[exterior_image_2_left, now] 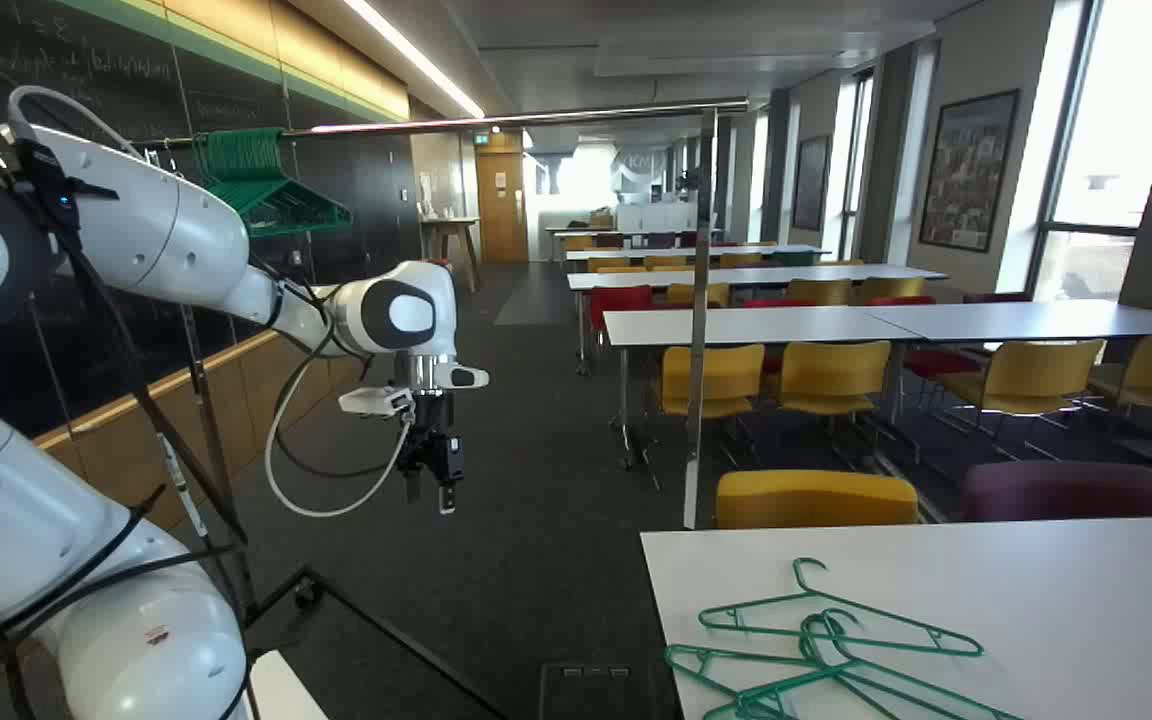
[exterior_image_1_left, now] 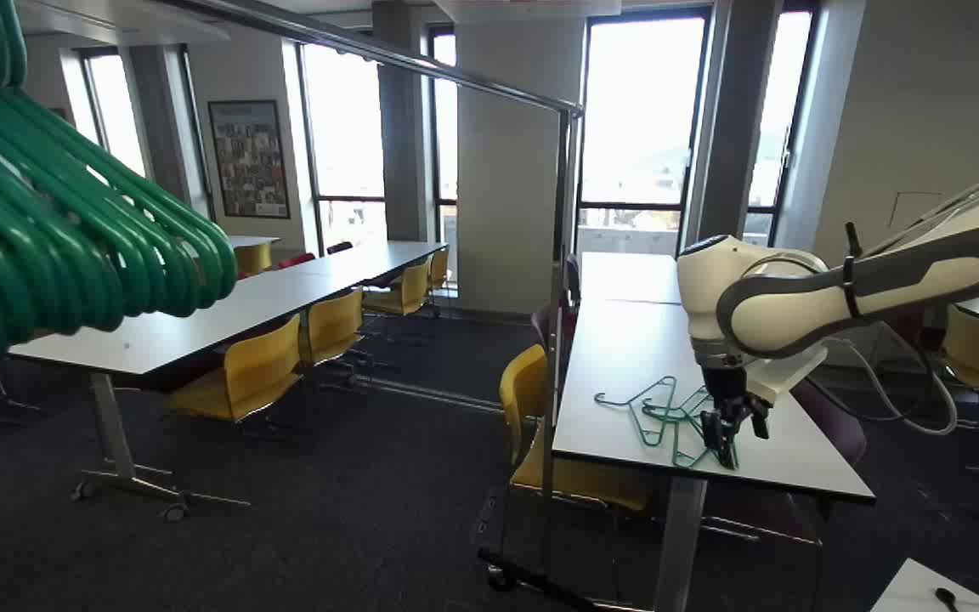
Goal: Hang the clothing hanger on the clothing rack
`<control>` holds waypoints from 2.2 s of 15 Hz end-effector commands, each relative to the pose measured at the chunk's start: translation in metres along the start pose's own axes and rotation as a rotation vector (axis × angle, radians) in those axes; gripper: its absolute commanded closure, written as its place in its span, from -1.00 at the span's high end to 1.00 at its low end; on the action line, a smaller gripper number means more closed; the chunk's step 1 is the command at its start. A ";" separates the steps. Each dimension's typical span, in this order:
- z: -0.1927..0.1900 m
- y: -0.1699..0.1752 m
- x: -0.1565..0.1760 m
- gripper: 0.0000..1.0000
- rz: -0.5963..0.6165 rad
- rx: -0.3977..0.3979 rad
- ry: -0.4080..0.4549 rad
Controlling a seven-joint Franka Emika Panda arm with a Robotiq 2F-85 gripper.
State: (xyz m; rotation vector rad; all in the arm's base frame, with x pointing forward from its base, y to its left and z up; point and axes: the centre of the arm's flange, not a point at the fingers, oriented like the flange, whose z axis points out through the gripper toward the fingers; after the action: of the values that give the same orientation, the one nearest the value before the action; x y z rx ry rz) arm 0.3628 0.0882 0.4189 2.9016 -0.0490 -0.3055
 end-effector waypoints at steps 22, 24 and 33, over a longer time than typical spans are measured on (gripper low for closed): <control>0.026 0.163 0.108 1.00 0.365 0.208 0.296; 0.033 0.159 0.099 1.00 0.333 0.209 0.277; 0.034 0.164 0.117 1.00 0.430 0.186 0.279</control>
State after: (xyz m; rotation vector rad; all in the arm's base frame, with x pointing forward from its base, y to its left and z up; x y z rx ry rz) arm 0.4546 -0.0827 0.4038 3.0310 -0.5771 0.1730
